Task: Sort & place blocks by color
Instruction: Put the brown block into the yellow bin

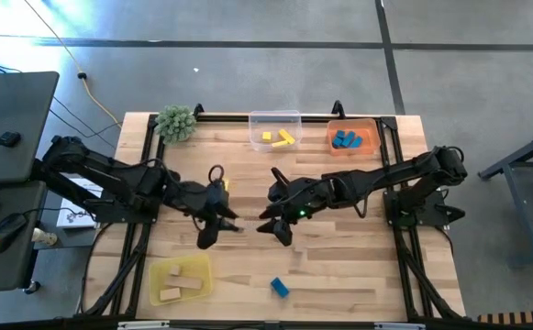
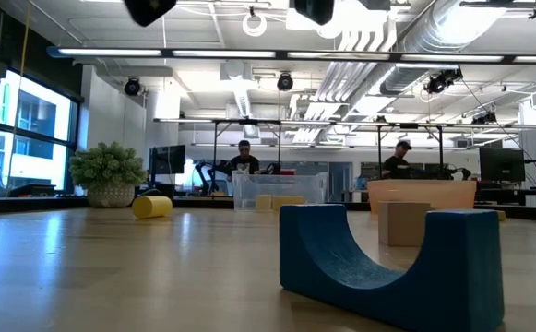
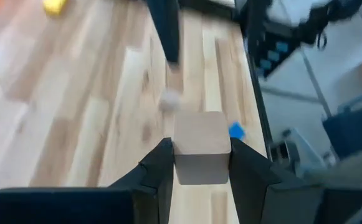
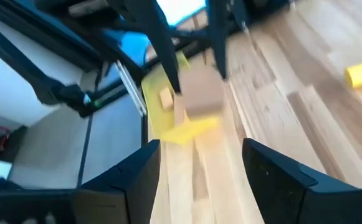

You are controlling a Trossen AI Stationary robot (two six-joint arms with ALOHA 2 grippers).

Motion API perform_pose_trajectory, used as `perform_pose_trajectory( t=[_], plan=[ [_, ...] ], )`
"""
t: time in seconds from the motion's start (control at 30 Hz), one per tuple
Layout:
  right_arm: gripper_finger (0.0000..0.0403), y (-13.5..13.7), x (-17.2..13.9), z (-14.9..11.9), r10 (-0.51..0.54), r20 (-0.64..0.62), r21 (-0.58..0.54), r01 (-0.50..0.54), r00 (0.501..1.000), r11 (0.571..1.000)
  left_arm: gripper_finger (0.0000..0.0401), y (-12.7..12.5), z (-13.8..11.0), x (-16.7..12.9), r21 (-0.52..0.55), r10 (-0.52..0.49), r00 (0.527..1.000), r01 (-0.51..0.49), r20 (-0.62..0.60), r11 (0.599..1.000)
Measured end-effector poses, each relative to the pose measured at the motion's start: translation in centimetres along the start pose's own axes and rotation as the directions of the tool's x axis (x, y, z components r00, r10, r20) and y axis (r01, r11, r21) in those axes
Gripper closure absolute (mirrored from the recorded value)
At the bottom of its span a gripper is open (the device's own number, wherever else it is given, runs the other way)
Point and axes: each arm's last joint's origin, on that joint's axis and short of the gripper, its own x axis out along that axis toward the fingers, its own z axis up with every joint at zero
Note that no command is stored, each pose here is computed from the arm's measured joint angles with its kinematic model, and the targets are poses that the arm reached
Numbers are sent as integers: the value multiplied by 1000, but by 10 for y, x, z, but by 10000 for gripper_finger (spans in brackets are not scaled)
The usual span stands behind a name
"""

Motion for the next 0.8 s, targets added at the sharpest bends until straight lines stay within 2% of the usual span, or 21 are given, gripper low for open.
perform_pose_trajectory(
  t=[0.3, 0.53, 0.8],
  plan=[
    [188, -7, -1, -10, -57, -114, 3, 57, 992, 998, 304, -24, -40, -8, -68, 11, 961, -30, -275, 997],
    [188, -10, -2, -15, -89, -159, -39, 84, 983, 996, 304, -47, -69, -19, -144, 11, 907, -78, -421, 987],
    [188, -11, -2, -17, -106, -182, -85, 92, 978, 992, 304, -74, -98, -13, -195, 25, 853, -147, -522, 970]
  ],
)
